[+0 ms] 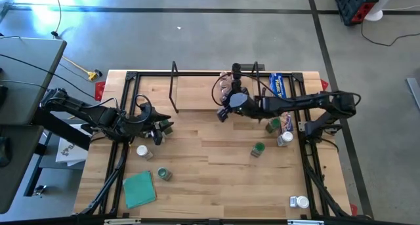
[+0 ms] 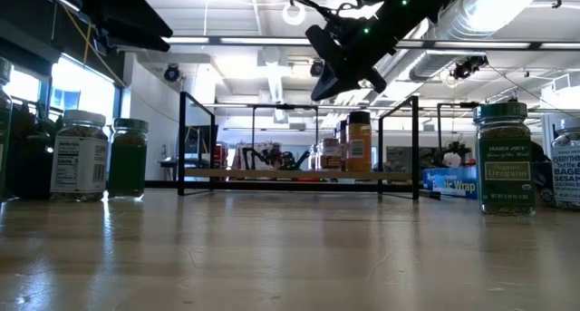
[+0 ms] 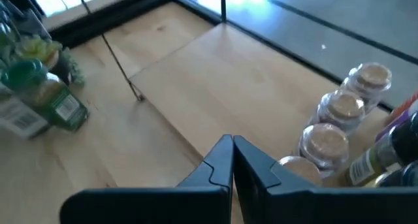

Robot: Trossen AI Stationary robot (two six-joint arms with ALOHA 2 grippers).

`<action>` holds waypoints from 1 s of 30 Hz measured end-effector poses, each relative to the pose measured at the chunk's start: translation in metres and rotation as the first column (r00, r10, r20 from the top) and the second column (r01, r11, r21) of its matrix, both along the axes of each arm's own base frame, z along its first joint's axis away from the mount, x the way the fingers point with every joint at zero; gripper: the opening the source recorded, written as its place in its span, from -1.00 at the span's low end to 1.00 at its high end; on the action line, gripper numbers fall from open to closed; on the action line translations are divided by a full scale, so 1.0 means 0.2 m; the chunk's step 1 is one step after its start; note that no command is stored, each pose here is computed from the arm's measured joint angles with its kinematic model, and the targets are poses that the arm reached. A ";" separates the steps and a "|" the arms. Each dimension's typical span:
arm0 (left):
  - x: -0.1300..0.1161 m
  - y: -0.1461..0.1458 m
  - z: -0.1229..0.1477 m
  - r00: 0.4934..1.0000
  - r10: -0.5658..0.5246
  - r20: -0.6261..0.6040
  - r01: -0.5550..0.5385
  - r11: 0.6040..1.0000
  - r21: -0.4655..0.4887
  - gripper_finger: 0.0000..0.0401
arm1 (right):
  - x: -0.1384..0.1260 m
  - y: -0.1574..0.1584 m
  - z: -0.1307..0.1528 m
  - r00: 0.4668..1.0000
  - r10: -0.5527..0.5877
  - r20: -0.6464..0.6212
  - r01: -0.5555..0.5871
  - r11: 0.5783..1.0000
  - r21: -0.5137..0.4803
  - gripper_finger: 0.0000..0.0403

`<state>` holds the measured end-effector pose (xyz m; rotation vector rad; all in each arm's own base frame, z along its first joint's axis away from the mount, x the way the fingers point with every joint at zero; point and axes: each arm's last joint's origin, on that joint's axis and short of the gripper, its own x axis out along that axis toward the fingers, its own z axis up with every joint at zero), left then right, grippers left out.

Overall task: Shelf spices
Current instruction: Put the green seasoning bottle on the shelf

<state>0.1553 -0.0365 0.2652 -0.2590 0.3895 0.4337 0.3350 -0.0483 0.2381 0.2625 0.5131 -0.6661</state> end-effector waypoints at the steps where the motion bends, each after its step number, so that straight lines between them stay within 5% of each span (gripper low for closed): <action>1: 0.00 0.00 0.00 1.000 0.000 -0.001 0.000 1.000 0.001 -0.28 | 0.00 0.01 0.00 1.000 0.008 -0.007 -0.008 1.000 -0.001 -0.98; 17: 0.00 0.01 0.00 1.000 0.010 -0.014 -0.010 0.999 0.032 -0.28 | -0.11 0.36 0.18 0.998 -0.053 -0.043 0.035 0.937 -0.349 -0.98; 21: 0.00 0.00 0.00 1.000 -0.012 -0.018 0.013 0.999 0.031 -0.28 | -0.14 0.50 0.14 0.991 0.044 -0.127 -0.086 0.933 -0.350 -0.98; 30: 0.03 0.01 0.02 1.000 -0.017 0.022 0.016 0.998 0.065 -0.28 | -0.28 0.78 0.19 0.936 0.276 -0.217 -0.344 0.847 -0.405 -0.94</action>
